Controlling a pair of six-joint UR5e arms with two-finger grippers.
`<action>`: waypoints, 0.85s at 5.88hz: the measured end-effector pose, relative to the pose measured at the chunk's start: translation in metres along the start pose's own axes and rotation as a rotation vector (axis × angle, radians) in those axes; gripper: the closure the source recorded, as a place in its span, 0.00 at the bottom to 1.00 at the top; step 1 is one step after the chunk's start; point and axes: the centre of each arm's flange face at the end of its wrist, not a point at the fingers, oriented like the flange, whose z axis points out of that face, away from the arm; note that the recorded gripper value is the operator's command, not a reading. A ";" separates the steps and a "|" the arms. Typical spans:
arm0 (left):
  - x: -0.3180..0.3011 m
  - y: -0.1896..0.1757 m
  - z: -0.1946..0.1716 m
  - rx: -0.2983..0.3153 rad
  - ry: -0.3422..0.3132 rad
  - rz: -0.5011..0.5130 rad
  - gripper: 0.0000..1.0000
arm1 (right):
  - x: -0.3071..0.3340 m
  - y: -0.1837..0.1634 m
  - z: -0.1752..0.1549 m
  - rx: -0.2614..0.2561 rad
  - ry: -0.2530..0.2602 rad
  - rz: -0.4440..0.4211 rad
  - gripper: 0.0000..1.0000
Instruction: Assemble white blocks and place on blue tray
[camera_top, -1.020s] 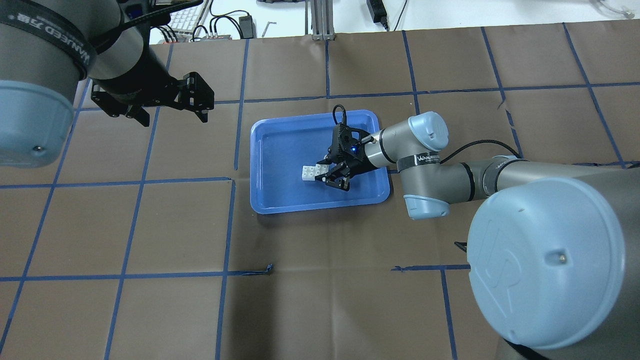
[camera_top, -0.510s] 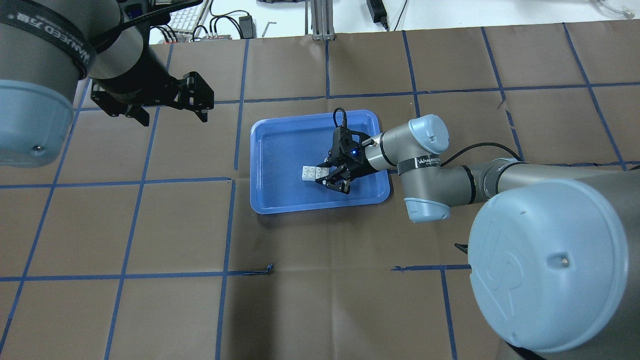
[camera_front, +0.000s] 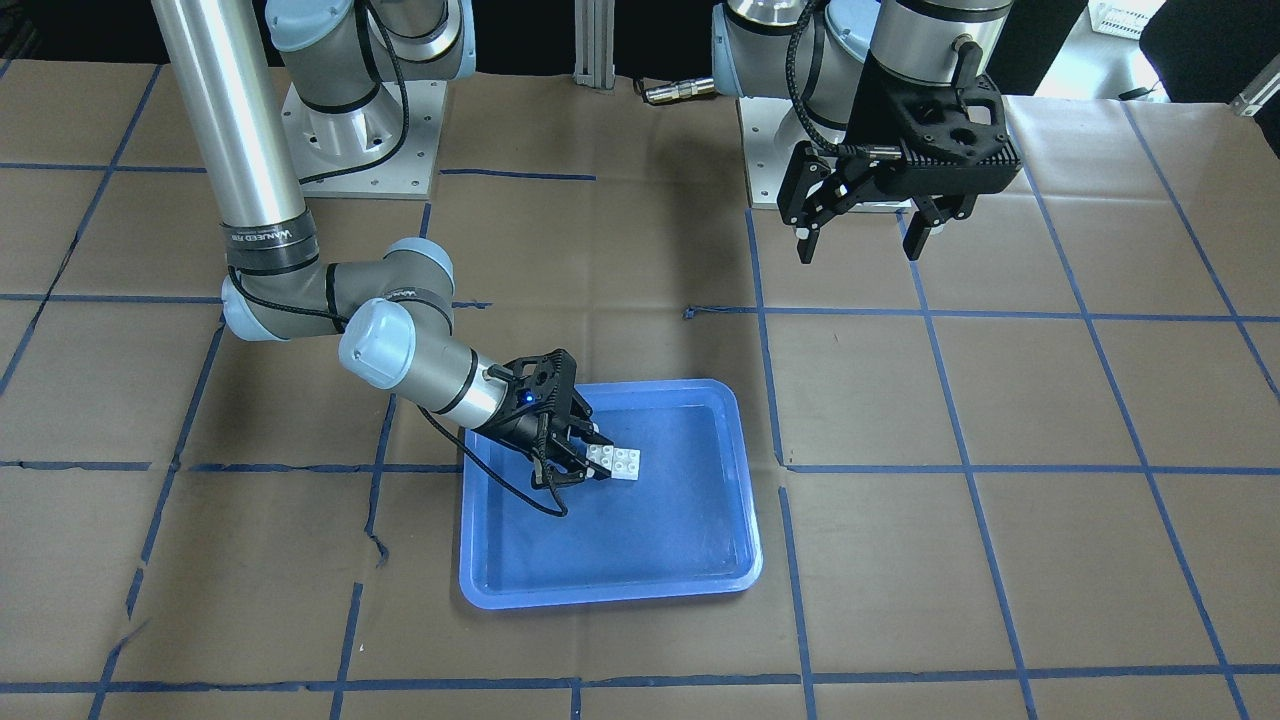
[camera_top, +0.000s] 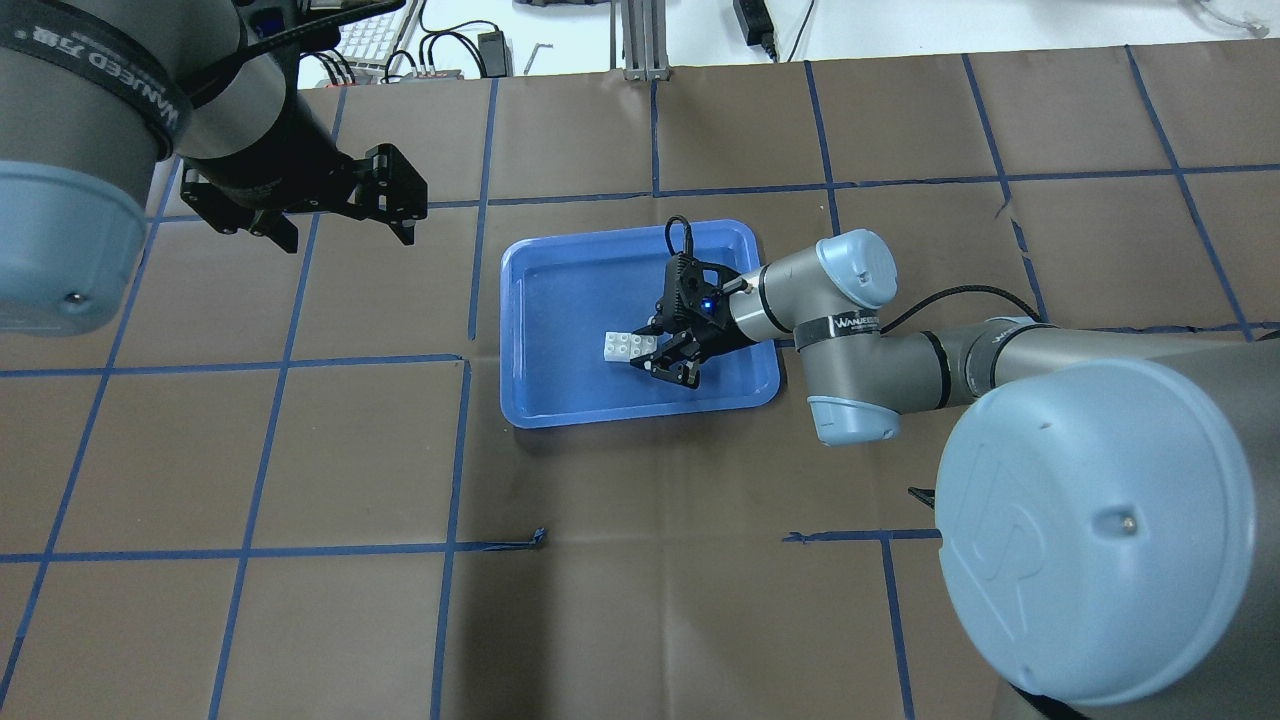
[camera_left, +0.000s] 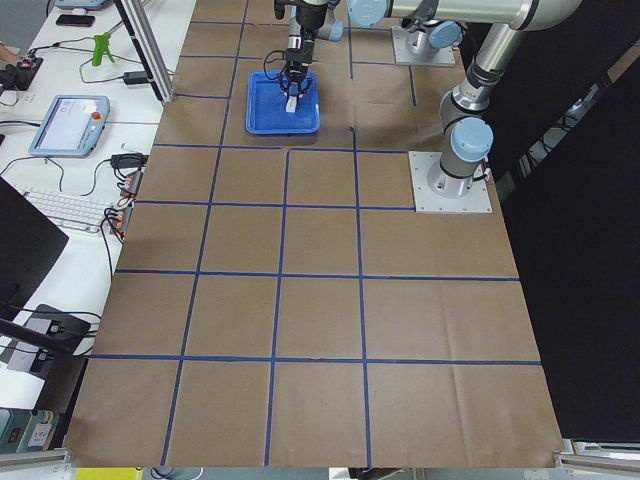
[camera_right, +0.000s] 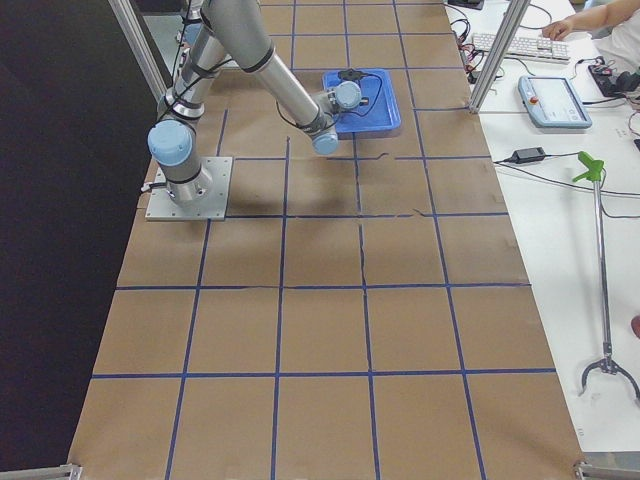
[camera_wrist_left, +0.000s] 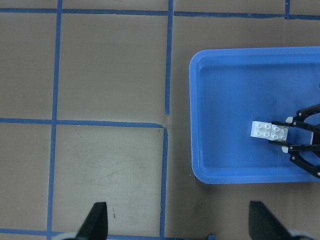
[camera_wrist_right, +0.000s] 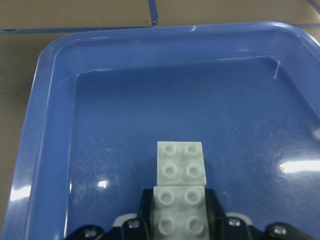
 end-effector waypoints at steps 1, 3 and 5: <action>0.000 0.000 0.000 0.001 -0.001 0.000 0.01 | 0.000 0.000 0.000 0.001 -0.001 0.000 0.64; 0.000 0.000 0.000 0.001 -0.002 0.000 0.01 | 0.000 0.000 0.001 0.003 -0.002 0.001 0.63; 0.000 0.000 0.000 0.001 -0.003 0.000 0.01 | 0.000 0.000 0.001 0.007 -0.001 -0.002 0.63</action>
